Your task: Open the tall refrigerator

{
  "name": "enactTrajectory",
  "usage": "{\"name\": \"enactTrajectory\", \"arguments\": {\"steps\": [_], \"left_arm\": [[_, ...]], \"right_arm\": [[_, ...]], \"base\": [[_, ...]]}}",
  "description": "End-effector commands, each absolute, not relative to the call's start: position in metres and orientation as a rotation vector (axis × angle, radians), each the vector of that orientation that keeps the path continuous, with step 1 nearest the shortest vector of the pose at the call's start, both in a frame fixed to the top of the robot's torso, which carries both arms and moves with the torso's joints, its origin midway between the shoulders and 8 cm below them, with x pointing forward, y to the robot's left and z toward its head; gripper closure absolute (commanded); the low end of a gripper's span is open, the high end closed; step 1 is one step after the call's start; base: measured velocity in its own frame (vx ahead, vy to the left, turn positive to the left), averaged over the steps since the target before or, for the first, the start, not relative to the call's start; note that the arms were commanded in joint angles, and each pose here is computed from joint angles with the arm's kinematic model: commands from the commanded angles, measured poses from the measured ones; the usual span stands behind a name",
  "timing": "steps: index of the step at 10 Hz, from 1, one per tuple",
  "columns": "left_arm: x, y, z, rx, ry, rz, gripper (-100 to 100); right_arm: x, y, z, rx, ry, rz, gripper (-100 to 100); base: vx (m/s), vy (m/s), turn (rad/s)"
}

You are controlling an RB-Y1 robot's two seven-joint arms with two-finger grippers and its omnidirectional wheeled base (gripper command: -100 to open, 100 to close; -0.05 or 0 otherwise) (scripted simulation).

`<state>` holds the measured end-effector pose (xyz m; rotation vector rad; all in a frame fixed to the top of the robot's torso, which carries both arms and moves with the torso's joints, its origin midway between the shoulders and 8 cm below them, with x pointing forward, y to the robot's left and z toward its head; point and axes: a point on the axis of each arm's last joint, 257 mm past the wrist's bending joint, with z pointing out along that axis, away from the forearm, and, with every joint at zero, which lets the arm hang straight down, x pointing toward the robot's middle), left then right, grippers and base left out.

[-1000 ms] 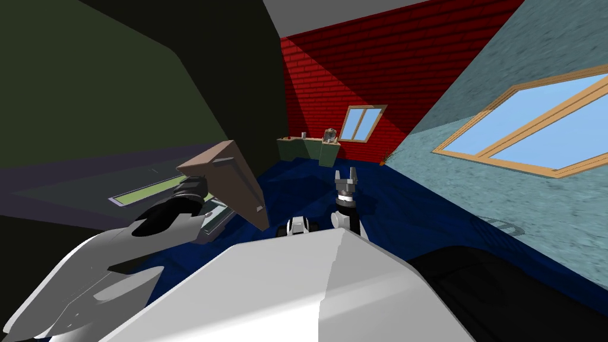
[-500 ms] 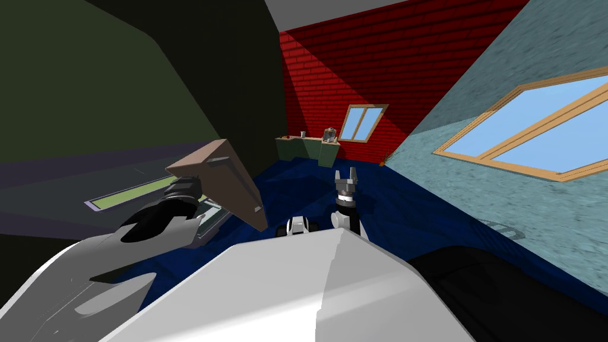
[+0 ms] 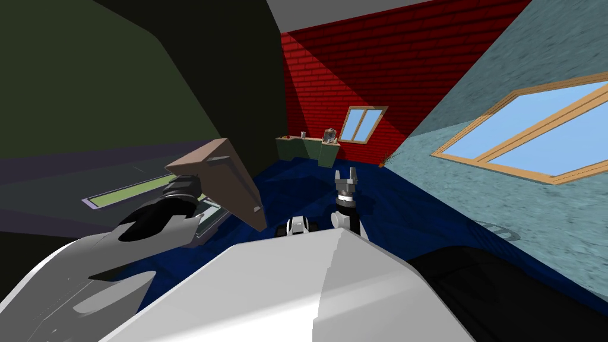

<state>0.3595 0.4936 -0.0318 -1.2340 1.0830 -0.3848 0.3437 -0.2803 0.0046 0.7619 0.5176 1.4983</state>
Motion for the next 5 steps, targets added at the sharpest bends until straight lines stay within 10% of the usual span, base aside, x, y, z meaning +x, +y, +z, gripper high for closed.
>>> {"name": "enactTrajectory", "arguments": {"steps": [1, 5], "left_arm": [[0.3599, 0.4855, 0.0047, -1.157, 1.040, -0.415, -100], [0.3590, 0.4824, 0.0091, -1.148, 1.036, -0.421, -100]], "right_arm": [[0.3437, -0.2803, 0.0046, 0.762, 0.518, 1.498, 0], [0.3437, -0.2802, 0.0046, 0.762, 0.517, 1.498, 0]], "base": [[0.007, 0.008, -0.009], [0.001, -0.001, 0.009]]}}
